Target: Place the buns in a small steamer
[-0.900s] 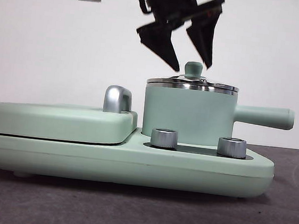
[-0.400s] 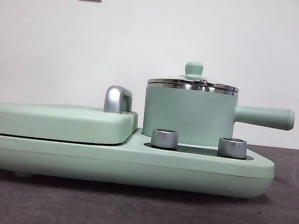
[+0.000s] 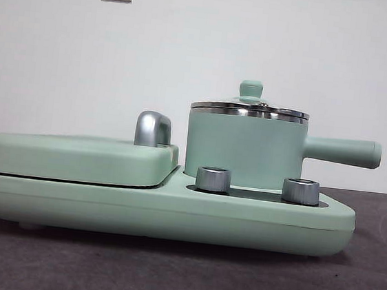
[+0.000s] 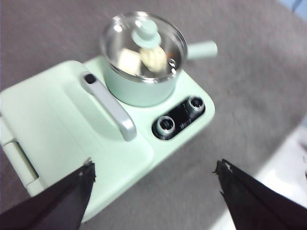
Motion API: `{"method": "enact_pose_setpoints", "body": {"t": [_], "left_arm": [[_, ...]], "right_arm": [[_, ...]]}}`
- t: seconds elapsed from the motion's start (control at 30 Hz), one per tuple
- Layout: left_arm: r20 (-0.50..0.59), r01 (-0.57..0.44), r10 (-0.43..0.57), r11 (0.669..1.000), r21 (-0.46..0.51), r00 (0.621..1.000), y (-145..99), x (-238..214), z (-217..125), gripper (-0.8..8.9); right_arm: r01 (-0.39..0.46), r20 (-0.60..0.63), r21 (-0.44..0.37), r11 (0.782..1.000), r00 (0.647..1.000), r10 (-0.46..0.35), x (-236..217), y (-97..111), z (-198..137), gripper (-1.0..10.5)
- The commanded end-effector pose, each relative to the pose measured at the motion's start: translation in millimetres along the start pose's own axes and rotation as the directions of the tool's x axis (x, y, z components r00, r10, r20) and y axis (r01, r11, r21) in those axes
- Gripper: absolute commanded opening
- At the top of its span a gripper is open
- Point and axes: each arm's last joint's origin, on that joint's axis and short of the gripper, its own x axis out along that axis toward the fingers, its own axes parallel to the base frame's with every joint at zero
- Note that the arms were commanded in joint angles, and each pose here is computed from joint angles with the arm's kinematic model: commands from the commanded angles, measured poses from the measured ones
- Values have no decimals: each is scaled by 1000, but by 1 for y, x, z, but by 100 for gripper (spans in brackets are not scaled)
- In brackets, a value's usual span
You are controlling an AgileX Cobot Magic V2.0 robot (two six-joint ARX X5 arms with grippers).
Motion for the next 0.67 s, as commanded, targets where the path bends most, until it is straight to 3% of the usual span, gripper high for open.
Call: {"method": "enact_pose_setpoints", "body": {"t": [0.03,0.1,0.13,0.17,0.2,0.23,0.27,0.67], "left_arm": [[53,1,3,998,-69,999,2,-2,-22,403],[76,8,0,995,-104,997,4,-4,-37,397],[83,7,3,993,-116,997,5,-5,-43,349],[88,0,11,992,-123,996,6,-6,-49,213],[89,-3,14,993,-121,996,6,-8,-54,5],[92,-6,17,992,-122,996,7,-9,-57,26],[93,-8,20,992,-123,995,7,-11,-59,10],[140,7,12,991,-136,990,7,-24,-64,7]], "right_arm": [[-34,26,-4,999,999,34,-1,2,4,382],[-38,44,-7,999,998,38,-1,2,6,382],[-39,49,-8,999,998,39,-1,2,6,381],[-39,49,-8,999,998,39,-1,2,6,352],[-37,49,-9,999,998,38,-1,2,6,214],[-37,49,-12,999,998,38,-1,2,6,51],[-37,49,-19,999,998,38,-1,2,6,10],[-29,51,-17,999,998,30,-1,2,6,19]]}}
